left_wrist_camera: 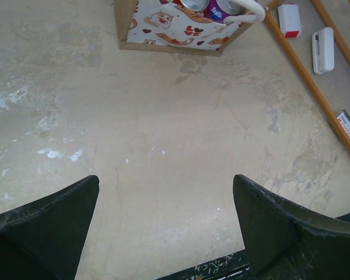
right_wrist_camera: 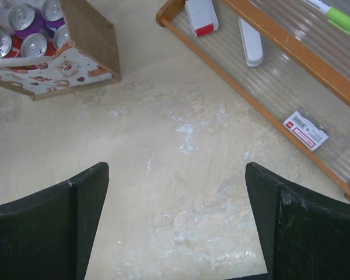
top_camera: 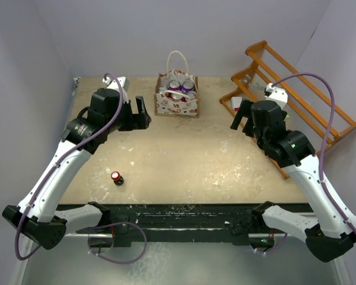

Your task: Take the beverage out of the canvas bag

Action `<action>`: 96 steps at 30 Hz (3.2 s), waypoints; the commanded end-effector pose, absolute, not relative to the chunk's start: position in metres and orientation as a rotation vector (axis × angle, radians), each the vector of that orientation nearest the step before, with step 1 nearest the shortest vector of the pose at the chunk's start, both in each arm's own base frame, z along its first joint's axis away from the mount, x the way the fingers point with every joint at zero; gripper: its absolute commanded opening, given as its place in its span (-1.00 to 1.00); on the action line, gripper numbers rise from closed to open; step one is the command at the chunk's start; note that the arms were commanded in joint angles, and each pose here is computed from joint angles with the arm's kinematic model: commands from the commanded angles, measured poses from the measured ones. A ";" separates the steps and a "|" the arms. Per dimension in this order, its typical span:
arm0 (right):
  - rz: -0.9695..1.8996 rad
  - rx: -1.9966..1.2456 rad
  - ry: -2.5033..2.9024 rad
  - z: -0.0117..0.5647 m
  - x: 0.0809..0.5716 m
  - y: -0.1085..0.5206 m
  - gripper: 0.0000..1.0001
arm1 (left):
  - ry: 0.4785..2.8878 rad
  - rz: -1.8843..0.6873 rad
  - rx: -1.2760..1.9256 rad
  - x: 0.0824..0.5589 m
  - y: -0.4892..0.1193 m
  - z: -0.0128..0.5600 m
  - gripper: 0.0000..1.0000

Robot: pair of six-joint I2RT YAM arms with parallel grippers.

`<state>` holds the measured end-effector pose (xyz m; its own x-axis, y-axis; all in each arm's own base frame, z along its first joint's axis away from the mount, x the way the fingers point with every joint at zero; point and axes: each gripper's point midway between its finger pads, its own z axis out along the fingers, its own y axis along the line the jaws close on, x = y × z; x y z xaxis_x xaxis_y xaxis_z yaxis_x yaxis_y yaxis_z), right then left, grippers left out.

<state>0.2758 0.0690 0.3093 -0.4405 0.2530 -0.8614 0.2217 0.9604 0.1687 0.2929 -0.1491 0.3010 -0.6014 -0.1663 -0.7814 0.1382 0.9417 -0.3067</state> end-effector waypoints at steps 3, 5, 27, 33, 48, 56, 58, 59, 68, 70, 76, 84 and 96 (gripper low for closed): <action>0.135 0.423 2.079 0.302 0.277 0.081 1.00 | 2.083 -0.608 -0.084 0.316 -0.174 0.323 0.98; 0.187 0.401 2.082 0.300 0.279 0.090 0.99 | 2.077 -0.671 -0.112 0.323 -0.182 0.325 0.98; 0.254 0.045 2.107 0.297 0.325 0.140 1.00 | 1.957 -1.038 -0.873 0.403 -0.196 0.310 0.98; 0.307 0.032 2.120 0.284 0.320 0.147 0.99 | 1.964 -1.020 -1.076 0.412 -0.205 0.293 0.98; 0.187 0.063 2.095 0.290 0.306 0.118 1.00 | 1.993 -1.018 -1.126 0.485 -0.295 0.264 0.70; 0.210 0.074 2.080 0.300 0.298 0.116 1.00 | 1.948 -0.928 -1.078 0.504 -0.286 0.265 -0.14; 0.210 0.080 2.075 0.303 0.297 0.114 1.00 | 1.957 -0.946 -1.075 0.502 -0.286 0.263 -0.34; 0.212 0.079 2.073 0.303 0.296 0.114 0.99 | 1.961 -0.960 -1.065 0.501 -0.287 0.264 -0.44; 0.221 0.071 2.086 0.302 0.294 0.116 1.00 | 1.995 -1.070 -0.911 0.472 -0.293 0.279 -0.94; 0.231 0.070 2.091 0.302 0.294 0.118 1.00 | 2.002 -1.106 -0.858 0.464 -0.293 0.283 -1.00; 0.243 0.077 2.107 0.295 0.290 0.118 1.00 | 2.063 -1.134 -0.724 0.435 -0.292 0.284 -1.00; 0.251 0.052 2.117 0.288 0.292 0.122 1.00 | 2.123 -1.156 -0.624 0.390 -0.281 0.277 -1.00; 0.312 0.006 2.155 0.281 0.299 0.140 1.00 | 2.218 -1.155 -0.581 0.297 -0.242 0.260 -1.00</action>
